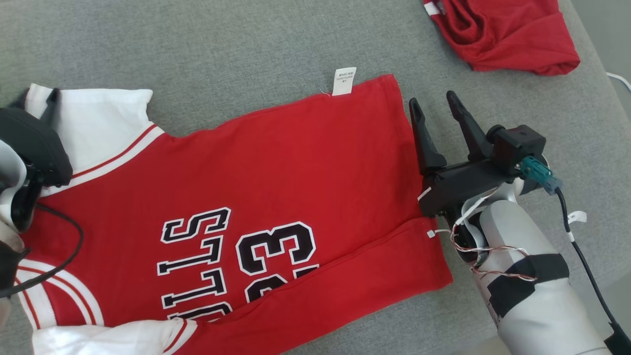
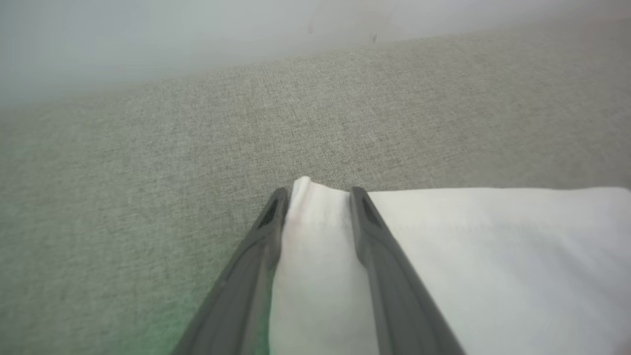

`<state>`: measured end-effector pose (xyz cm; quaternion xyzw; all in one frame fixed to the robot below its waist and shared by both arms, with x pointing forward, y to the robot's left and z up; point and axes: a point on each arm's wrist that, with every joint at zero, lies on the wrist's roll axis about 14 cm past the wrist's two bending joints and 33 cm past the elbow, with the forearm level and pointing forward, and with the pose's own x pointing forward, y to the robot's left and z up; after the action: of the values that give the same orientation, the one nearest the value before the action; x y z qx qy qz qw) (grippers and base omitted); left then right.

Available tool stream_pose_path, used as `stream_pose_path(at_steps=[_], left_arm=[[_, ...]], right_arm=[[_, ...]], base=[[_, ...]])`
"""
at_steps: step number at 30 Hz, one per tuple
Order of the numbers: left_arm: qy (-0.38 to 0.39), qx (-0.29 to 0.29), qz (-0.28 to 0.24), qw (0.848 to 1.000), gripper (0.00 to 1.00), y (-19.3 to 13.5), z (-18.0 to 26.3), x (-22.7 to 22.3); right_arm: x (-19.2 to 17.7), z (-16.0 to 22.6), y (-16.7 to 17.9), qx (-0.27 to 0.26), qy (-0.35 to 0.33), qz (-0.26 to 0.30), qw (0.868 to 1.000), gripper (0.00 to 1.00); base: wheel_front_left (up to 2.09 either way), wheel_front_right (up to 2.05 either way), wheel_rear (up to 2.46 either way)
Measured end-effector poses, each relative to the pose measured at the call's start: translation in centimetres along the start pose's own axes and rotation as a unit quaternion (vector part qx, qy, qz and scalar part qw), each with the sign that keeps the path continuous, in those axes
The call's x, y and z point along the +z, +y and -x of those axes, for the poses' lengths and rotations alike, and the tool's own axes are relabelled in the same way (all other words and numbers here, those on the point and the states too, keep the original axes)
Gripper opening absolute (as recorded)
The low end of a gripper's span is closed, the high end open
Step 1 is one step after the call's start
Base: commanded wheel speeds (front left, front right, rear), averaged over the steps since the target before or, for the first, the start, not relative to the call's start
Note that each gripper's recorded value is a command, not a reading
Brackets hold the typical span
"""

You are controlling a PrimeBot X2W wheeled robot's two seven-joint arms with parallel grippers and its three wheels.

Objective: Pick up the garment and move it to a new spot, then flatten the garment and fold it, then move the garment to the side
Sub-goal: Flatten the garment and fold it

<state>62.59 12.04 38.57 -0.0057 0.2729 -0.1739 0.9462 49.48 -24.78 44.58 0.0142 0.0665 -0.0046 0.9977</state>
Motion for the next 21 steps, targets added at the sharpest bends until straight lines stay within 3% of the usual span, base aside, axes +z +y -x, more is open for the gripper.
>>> stream_pose_path(at_steps=[1,12,21], left_arm=[[0.001,0.0,0.002,1.0,0.0,0.0,0.1,-0.1],[-0.1,-0.022,-0.02,0.995,0.0,-1.4,2.5,3.6],[-0.138,-0.037,-0.034,0.989,0.0,-2.2,4.4,5.1]], right_arm=[[-0.1,-0.1,0.2,0.003,0.002,0.001,1.0,1.0],[-1.0,-3.1,1.2,0.033,0.072,0.021,0.997,1.0],[-2.3,-4.6,2.1,0.043,0.128,0.012,0.991,1.0]], base=[[0.0,0.0,0.0],[0.0,0.0,0.0],[0.0,0.0,0.0]])
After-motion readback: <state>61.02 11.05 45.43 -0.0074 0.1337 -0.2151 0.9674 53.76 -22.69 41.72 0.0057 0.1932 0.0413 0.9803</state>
